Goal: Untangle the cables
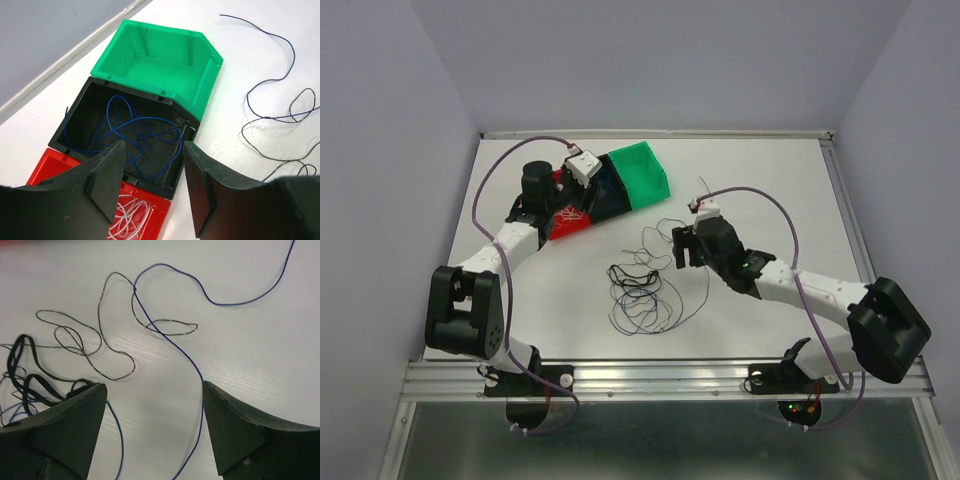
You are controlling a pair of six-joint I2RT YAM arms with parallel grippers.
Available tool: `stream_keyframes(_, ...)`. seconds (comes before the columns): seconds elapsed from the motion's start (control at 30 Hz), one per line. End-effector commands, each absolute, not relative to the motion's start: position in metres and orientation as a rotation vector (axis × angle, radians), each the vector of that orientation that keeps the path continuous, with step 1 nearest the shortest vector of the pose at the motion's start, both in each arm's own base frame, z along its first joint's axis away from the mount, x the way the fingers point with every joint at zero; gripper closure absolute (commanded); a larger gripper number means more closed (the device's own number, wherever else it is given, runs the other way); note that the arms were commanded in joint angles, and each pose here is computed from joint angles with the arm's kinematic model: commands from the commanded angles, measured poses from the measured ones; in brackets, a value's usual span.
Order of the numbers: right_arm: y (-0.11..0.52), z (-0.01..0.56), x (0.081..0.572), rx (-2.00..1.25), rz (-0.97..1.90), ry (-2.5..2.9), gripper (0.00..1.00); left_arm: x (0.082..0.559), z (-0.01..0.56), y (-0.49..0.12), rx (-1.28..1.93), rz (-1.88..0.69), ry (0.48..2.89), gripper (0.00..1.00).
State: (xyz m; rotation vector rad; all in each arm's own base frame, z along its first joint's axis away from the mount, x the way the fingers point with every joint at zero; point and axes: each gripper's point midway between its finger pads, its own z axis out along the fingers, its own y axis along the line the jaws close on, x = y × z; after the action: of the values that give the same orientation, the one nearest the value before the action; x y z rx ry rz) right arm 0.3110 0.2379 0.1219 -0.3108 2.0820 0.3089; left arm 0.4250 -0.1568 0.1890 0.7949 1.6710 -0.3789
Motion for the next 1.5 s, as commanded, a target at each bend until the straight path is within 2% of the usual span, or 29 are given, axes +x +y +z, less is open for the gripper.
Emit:
stream_keyframes(0.0,0.218,0.095,0.294,-0.284,0.260,2.160,0.17,0.413,0.212,-0.168,0.866,-0.380,1.570,0.39)
stream_keyframes(0.3,0.191,0.054,0.281,-0.157,0.090,2.339,0.21,0.409,0.208,-0.173,0.889,-0.380,1.572,0.39)
stream_keyframes(0.53,0.178,0.036,0.267,-0.083,0.038,2.414,0.30,0.410,0.206,-0.174,0.891,-0.378,1.578,0.39)
stream_keyframes(0.63,0.180,0.034,0.267,-0.085,0.046,2.422,0.37,0.409,0.206,-0.174,0.892,-0.380,1.578,0.39)
stream_keyframes(0.67,0.180,0.031,0.266,-0.091,0.038,2.432,0.42,0.409,0.208,-0.174,0.892,-0.379,1.576,0.39)
stream_keyframes(0.77,0.180,0.028,0.268,-0.095,0.028,2.444,0.43,0.409,0.208,-0.173,0.891,-0.373,1.574,0.39)
stream_keyframes(0.9,0.178,0.019,0.269,-0.097,-0.001,2.475,0.58,0.409,0.209,-0.174,0.892,-0.379,1.574,0.39)
stream_keyframes(0.97,0.179,0.019,0.269,-0.095,0.006,2.482,0.75,0.409,0.209,-0.174,0.892,-0.379,1.576,0.39)
stream_keyframes(1.03,0.180,0.021,0.270,-0.107,0.013,2.476,0.99,0.409,0.209,-0.174,0.891,-0.378,1.576,0.39)
stream_keyframes(1.07,0.180,0.024,0.272,-0.106,0.008,2.466,1.00,0.409,0.209,-0.174,0.892,-0.379,1.576,0.39)
stream_keyframes(1.2,0.187,0.058,0.289,-0.106,0.038,2.369,1.00,0.408,0.208,-0.177,0.903,-0.390,1.571,0.39)
stream_keyframes(1.3,0.198,0.113,0.302,-0.117,0.135,2.243,0.99,0.405,0.207,-0.178,0.918,-0.399,1.568,0.39)
stream_keyframes(1.47,0.218,0.242,0.310,-0.153,0.365,1.968,0.99,0.394,0.206,-0.188,0.977,-0.445,1.529,0.39)
